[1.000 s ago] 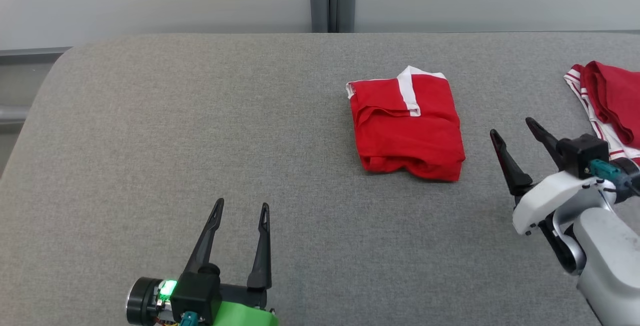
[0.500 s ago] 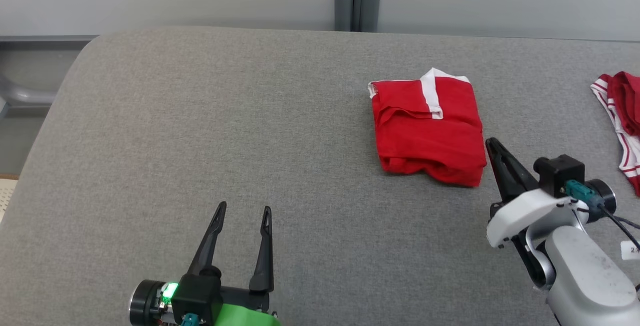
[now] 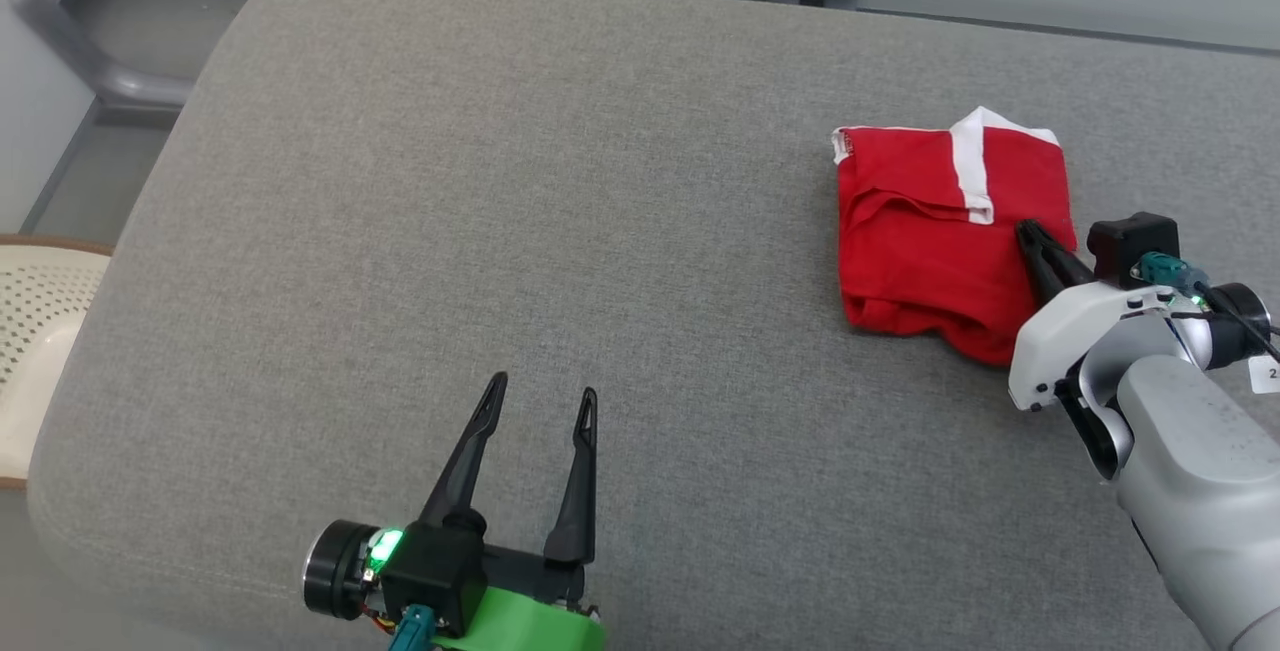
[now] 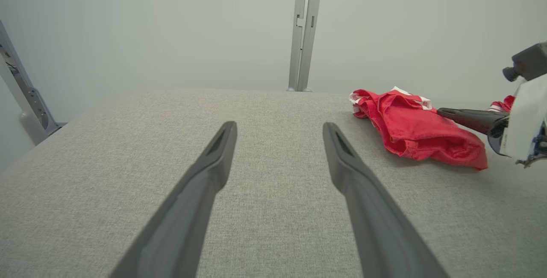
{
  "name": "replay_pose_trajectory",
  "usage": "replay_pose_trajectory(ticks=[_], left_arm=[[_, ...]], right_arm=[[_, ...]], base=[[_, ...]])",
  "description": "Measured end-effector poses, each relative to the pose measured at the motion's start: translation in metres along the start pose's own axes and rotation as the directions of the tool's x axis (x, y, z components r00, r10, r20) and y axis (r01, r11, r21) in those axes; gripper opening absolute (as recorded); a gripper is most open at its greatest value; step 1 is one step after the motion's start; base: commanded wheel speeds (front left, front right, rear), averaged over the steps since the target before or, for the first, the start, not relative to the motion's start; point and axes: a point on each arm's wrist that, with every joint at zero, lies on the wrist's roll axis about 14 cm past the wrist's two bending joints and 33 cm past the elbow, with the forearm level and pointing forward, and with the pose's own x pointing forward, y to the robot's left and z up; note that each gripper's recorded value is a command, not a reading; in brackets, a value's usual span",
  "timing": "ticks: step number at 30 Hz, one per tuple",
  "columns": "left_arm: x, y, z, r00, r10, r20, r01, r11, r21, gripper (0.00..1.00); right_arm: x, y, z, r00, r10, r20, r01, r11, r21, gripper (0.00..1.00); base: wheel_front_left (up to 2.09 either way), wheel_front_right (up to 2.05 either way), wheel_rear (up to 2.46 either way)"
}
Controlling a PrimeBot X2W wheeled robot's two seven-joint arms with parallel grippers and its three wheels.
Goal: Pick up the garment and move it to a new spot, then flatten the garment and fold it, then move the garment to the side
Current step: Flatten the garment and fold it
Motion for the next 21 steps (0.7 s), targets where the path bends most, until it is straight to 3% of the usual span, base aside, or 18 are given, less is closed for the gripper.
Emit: replay_pose_trajectory(ticks=[12, 16, 21], left_arm=[[-0.002, 0.011, -0.004, 0.999, 0.049, -0.019, -0.049, 0.999, 0.002, 1.00], [-0.006, 0.017, -0.002, 0.997, 0.074, -0.017, -0.074, 0.997, 0.004, 1.00], [-0.007, 0.020, -0.002, 0.996, 0.089, -0.019, -0.089, 0.996, 0.008, 1.00]], right_arm=[[0.044, 0.032, 0.002, 0.995, 0.100, -0.030, -0.101, 0.995, -0.007, 0.00], [0.059, 0.042, 0.024, 0.992, 0.129, 0.013, -0.129, 0.991, -0.038, 0.00], [0.076, 0.066, 0.083, 0.968, 0.192, 0.163, -0.180, 0.980, -0.085, 0.00]], base=[[0.00, 0.00, 0.00], [0.00, 0.00, 0.00], [0.00, 0.00, 0.00]])
